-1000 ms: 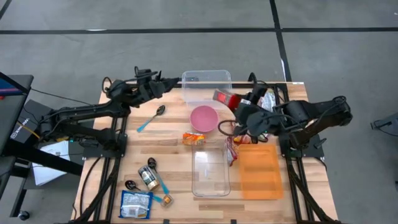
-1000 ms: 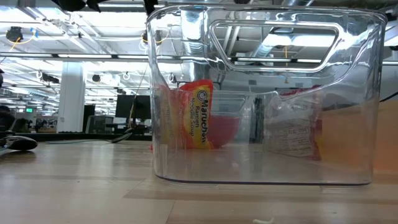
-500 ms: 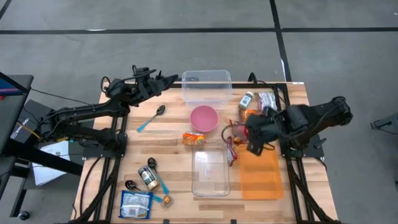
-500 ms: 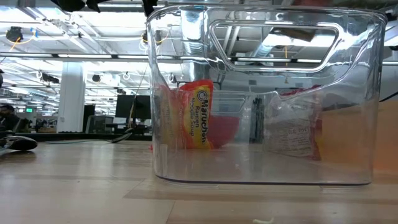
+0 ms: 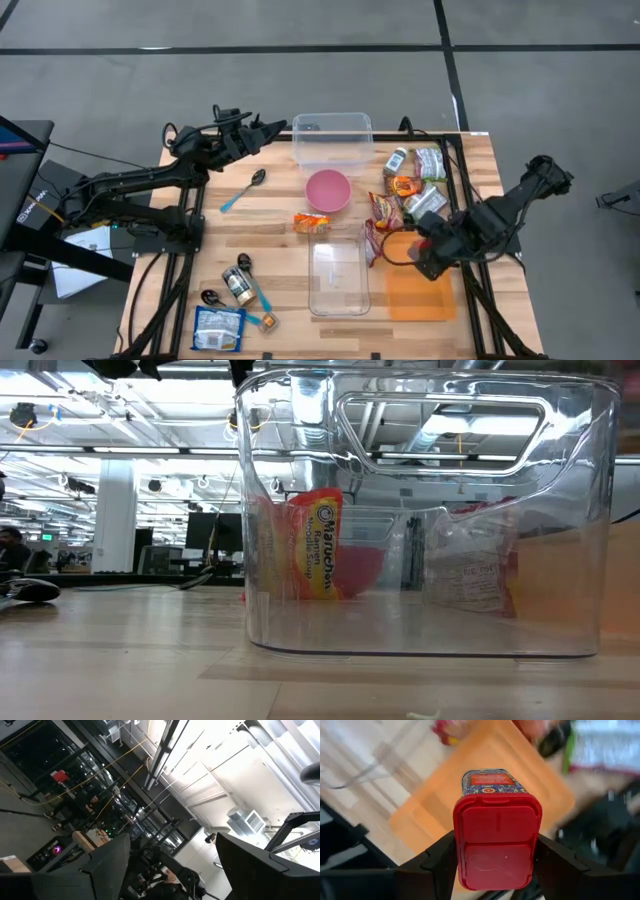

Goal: Pick & Place Food Item
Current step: Put the red seasoning can into the orange bin

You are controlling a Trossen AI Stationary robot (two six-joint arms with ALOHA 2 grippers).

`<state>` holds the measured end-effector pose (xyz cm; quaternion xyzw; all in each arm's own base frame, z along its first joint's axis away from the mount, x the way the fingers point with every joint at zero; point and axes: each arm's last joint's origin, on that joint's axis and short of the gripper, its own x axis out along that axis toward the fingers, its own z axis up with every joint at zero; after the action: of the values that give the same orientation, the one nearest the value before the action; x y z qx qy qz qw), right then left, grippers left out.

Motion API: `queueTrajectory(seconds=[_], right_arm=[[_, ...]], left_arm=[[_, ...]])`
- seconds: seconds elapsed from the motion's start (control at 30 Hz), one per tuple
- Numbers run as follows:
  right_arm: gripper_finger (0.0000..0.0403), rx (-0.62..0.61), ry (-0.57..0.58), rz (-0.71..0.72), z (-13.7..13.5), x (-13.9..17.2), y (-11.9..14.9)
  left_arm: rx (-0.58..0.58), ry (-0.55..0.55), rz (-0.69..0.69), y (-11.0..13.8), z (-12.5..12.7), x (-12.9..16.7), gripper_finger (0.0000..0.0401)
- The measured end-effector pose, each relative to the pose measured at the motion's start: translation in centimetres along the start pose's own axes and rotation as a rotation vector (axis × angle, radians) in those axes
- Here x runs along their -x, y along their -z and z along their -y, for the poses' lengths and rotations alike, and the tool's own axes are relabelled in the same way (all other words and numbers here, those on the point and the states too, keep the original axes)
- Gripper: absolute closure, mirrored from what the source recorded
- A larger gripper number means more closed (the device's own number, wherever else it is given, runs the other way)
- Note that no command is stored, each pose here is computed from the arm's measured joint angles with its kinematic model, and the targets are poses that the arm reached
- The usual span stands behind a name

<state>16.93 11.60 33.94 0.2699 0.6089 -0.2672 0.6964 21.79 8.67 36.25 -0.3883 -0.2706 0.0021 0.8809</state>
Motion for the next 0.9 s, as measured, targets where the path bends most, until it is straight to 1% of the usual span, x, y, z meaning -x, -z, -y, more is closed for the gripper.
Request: queueTrajectory(seconds=[0.13,0.23,0.37,0.53,0.73,0.9], right_arm=[[0.0194,-0.115,0.028,-0.056,-0.2,-1.8,1.1],[0.0194,-0.199,0.019,-0.085,-0.5,-2.9,1.6],[0.0194,-0.321,0.055,-0.110,-0.4,-3.9,1.9],[0.0194,-0.457,0.104,-0.105,0.0,-5.0,2.0],[0.0194,-0.551,0.137,-0.098,0.4,-6.9,1.2],[0.0194,-0.580,0.154,-0.098,0.8,-8.2,0.2]], left_arm=[[0.001,-0.002,-0.001,0.0,0.0,0.0,0.0110],[0.003,-0.015,-0.011,0.1,-0.1,0.0,0.0110],[0.006,-0.033,-0.023,0.2,-0.3,0.0,0.0110],[0.007,-0.034,-0.024,0.2,-0.3,0.0,0.0110],[0.007,-0.036,-0.025,0.2,-0.4,0.0,0.0110],[0.007,-0.036,-0.025,0.2,-0.4,0.0,0.0110]])
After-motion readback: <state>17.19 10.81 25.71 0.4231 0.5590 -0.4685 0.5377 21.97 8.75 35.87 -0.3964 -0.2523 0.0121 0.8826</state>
